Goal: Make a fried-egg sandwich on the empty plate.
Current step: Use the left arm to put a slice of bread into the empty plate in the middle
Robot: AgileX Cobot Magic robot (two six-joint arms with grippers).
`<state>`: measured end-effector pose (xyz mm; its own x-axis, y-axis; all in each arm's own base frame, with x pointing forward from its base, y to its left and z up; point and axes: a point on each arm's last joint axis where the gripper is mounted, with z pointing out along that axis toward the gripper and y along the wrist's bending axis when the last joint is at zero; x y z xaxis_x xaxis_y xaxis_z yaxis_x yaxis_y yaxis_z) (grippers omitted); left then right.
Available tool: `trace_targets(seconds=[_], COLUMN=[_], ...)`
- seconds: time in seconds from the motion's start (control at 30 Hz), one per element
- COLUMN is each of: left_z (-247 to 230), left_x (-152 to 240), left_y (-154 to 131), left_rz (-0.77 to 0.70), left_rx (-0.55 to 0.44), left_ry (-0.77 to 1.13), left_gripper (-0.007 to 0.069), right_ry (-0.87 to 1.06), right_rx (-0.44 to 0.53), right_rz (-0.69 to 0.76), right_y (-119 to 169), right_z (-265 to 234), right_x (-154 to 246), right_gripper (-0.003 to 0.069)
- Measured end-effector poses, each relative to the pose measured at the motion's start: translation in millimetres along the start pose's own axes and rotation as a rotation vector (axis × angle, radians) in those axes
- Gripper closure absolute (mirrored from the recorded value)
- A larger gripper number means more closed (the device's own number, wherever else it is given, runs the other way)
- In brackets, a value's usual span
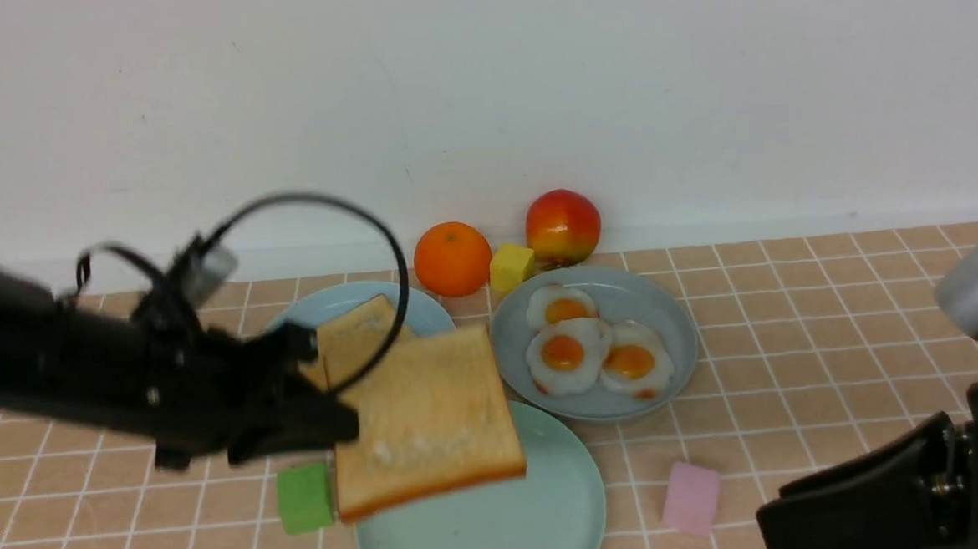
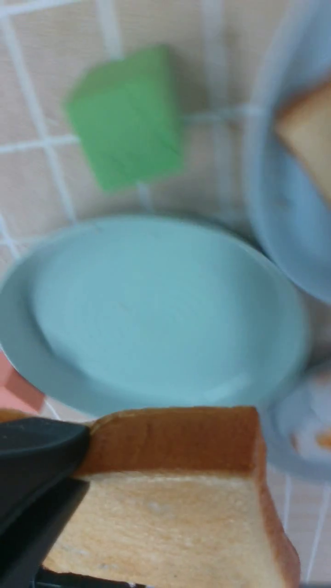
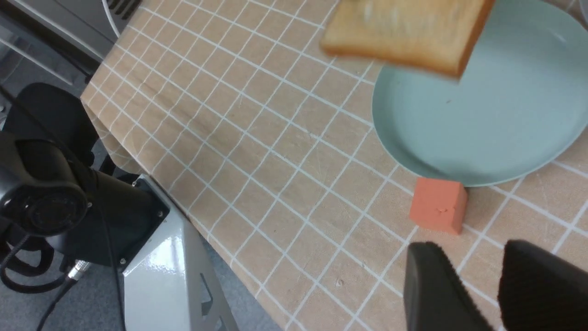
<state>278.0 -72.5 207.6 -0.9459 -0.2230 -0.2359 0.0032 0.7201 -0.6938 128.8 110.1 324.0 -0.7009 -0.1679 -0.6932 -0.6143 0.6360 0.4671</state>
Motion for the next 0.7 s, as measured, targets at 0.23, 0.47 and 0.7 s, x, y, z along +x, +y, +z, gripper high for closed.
trace_targets(seconds=[0.23,0.47,0.7], left_z=[16.5,30.7,42.3], left_x=[13.1,8.2,8.5], left_y=[14.9,25.2,35.9], left_rz=[0.003,-0.003,-0.029], left_rx=[0.052,0.069,0.057], left_ry=[-0.002,-0.026,-0.004], left_gripper=[0.062,0.0587,0.0458], right_ry=[-0.038,-0.046,-0.048], right_rx=[0.019,0.024,0.024], right_rz=[0.0,0.0,0.0], right_y=[-1.7,-2.1,-2.2], right_z=[-0.1,-0.1,-0.1], right_x=[-3.4,-4.2,-4.3], right_gripper=[0.0419,0.0419,0.0419])
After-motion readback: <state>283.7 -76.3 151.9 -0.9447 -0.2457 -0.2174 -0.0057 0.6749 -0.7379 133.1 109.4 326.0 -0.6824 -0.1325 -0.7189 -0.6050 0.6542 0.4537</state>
